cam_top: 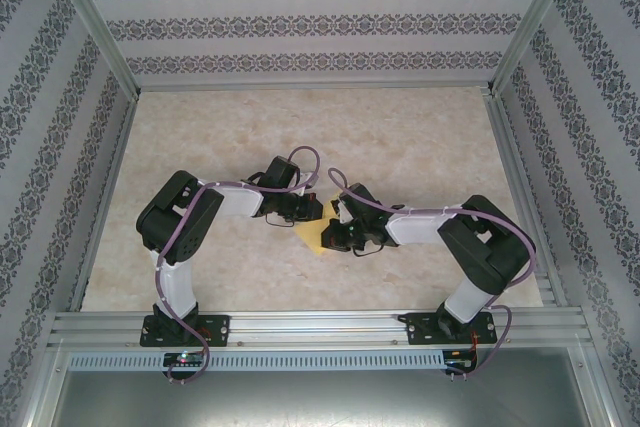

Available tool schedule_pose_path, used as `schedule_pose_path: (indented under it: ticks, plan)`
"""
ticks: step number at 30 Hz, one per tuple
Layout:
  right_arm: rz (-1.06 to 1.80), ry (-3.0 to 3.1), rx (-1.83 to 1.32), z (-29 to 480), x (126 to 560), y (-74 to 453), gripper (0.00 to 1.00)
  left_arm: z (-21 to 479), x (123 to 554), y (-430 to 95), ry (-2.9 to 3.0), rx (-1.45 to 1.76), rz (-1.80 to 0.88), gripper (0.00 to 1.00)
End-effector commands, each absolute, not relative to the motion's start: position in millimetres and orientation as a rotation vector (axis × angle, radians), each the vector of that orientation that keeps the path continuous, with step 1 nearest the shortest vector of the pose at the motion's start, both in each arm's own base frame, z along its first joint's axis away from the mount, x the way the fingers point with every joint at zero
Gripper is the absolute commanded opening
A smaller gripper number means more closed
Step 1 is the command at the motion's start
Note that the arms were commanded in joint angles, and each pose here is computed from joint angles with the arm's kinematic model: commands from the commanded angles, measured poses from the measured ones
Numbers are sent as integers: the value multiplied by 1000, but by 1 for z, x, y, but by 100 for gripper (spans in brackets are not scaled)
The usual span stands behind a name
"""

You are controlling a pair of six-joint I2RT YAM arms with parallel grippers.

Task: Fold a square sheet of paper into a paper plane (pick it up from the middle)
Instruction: Fold the triangle a second time at the center of the table.

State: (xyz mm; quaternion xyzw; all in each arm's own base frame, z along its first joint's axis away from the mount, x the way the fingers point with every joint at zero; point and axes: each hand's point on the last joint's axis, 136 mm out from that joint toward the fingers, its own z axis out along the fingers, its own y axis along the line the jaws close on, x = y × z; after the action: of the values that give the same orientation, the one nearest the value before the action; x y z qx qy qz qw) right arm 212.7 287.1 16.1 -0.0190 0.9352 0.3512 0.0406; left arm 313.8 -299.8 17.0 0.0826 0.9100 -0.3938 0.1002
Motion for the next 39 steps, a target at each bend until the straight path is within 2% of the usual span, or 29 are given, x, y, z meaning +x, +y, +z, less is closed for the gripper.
schedule_pose_path:
  ticks: [1, 7, 10, 19, 31, 39]
  plan:
    - [966, 2915, -75, 14, 203, 273, 4, -58, 273, -250, 2998, 139, -852, 8]
    - [1128, 2788, -6, 41, 222, 282, 4, -57, 275, -250, 2998, 139, -856, 8]
    - [1119, 2744, 23, 51, 237, 281, 4, -56, 275, -250, 2996, 140, -858, 8]
    - [1048, 2772, 94, 36, 258, 268, 4, -51, 276, -252, 2982, 132, -871, 8]
    - [913, 2864, 80, 5, 247, 246, 4, -37, 285, -261, 2951, 135, -923, 9]
    - [785, 2944, 65, -16, 232, 227, 3, -13, 306, -265, 2887, 125, -921, 10]
